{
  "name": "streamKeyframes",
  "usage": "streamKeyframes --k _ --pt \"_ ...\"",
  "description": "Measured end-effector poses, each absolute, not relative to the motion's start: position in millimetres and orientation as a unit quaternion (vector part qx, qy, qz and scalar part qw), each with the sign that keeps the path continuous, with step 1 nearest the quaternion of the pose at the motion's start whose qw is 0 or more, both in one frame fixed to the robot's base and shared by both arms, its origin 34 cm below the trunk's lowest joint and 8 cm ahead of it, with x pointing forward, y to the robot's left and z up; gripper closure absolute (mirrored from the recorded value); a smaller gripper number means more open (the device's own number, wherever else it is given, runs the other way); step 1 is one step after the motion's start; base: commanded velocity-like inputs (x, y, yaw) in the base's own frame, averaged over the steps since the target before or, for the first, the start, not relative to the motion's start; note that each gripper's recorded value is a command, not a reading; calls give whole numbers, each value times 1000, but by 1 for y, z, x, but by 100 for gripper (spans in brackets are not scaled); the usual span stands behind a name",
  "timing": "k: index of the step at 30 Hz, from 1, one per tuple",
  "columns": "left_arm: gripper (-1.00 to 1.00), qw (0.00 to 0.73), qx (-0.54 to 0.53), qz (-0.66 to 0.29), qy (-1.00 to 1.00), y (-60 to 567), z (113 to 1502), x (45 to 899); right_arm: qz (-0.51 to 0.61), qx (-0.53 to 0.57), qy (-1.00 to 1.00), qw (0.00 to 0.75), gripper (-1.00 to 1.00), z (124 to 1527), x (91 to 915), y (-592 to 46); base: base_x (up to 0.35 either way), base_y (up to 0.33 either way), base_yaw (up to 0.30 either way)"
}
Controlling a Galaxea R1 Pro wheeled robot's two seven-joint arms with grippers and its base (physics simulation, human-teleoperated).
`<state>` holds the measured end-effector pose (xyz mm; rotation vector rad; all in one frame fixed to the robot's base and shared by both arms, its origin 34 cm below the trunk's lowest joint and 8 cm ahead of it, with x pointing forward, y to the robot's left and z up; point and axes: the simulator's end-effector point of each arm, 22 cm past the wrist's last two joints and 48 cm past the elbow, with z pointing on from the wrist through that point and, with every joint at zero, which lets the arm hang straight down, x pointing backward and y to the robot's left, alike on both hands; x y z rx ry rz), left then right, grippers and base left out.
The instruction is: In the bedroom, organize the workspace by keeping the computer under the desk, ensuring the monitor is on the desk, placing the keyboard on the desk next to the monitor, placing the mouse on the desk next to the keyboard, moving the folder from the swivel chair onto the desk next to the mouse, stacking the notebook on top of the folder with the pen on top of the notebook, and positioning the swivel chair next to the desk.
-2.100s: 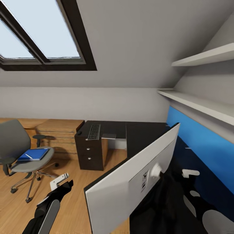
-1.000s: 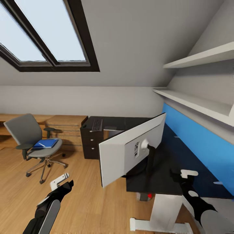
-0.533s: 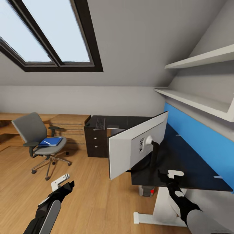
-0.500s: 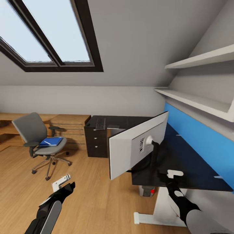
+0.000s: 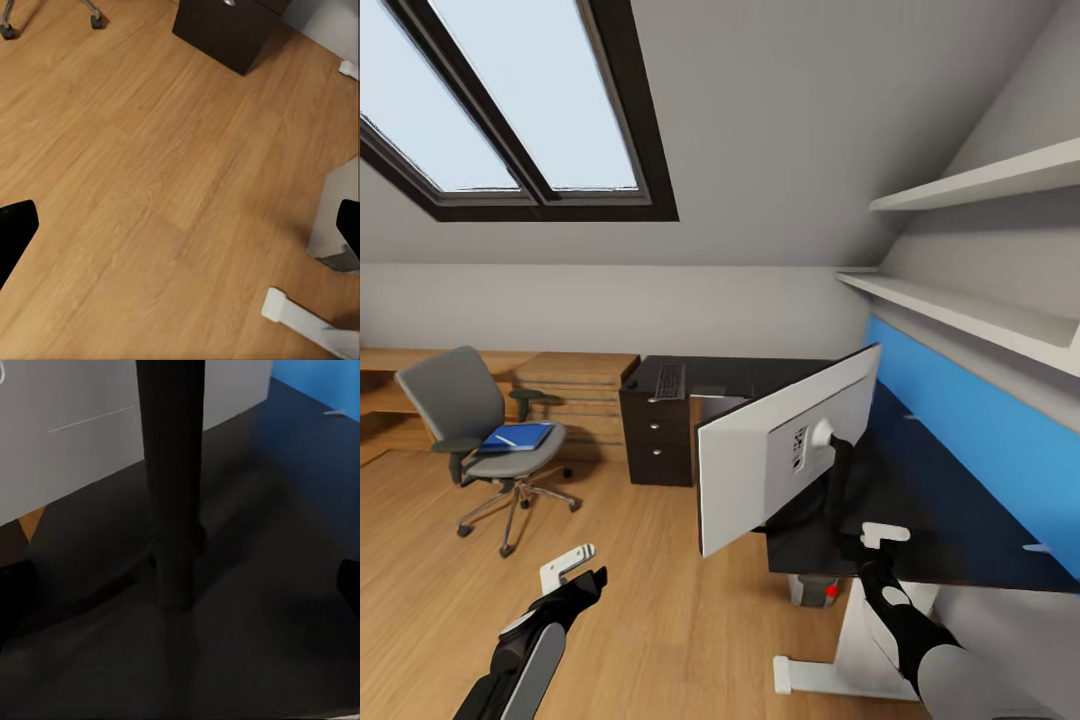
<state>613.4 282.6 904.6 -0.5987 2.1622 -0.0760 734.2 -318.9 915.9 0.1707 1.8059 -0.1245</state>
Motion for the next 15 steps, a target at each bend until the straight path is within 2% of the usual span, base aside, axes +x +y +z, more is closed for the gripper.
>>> streamKeyframes --k 15 --pt "-100 434 -224 -34 872 270 904 614 -54 74 784 613 -100 915 734 -319 141 10 0"
